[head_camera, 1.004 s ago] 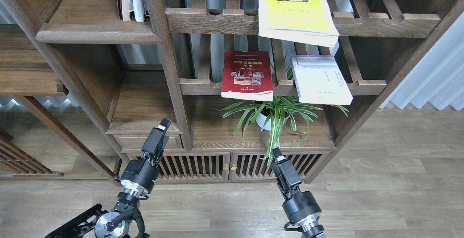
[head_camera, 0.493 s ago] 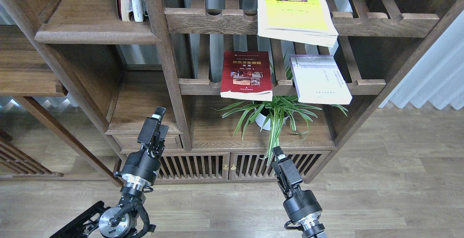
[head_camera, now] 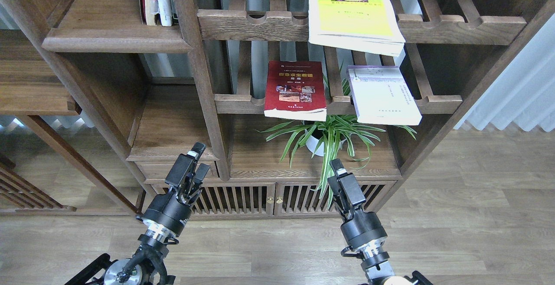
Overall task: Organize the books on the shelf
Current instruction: 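Reach the right gripper up and grasp the white book's lower edge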
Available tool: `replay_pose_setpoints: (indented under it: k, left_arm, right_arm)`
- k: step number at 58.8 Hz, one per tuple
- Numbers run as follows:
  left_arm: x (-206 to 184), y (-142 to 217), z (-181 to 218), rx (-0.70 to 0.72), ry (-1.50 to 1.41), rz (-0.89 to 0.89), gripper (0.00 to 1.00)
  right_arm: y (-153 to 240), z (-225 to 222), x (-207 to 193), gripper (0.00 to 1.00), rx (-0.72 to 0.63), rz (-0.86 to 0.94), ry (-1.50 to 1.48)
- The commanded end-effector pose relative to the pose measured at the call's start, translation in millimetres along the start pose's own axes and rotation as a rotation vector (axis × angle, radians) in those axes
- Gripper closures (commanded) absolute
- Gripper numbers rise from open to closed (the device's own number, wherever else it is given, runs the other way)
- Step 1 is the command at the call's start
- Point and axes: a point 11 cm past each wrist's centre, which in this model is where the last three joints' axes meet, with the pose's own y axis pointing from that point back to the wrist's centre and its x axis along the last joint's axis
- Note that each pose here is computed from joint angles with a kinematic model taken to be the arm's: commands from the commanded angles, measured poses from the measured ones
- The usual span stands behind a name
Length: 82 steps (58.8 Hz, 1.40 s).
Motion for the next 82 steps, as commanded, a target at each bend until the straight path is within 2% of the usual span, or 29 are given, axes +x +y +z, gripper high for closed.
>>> replay_pose_setpoints:
  k: [1,21,37,45,82]
  left_arm:
    - [-2,-2,11,-0.034,0.001,-0.007,0.00]
    - [-5,-2,27,-0.081,-0.004,-0.017,0.00]
    - [-4,0,27,-0.085,-0.002,-0.013,0.00]
    - [-5,0,27,-0.085,0.000,-0.015,0.00]
    - [-7,-1,30,-0.096,-0.001,-0.021,0.00]
  right_arm:
    - [-14,-11,-5,0.01,0.027,-0.020,0.001]
    - [-37,-37,-1,0.01,0.095,-0.002,0.014]
    - [-50,-58,15,0.01,0.134,0.057,0.055]
    - [-60,-68,10,0.01,0.160,0.048,0.061]
    - [-73,-89,15,0.01,0.223,0.157,0.077]
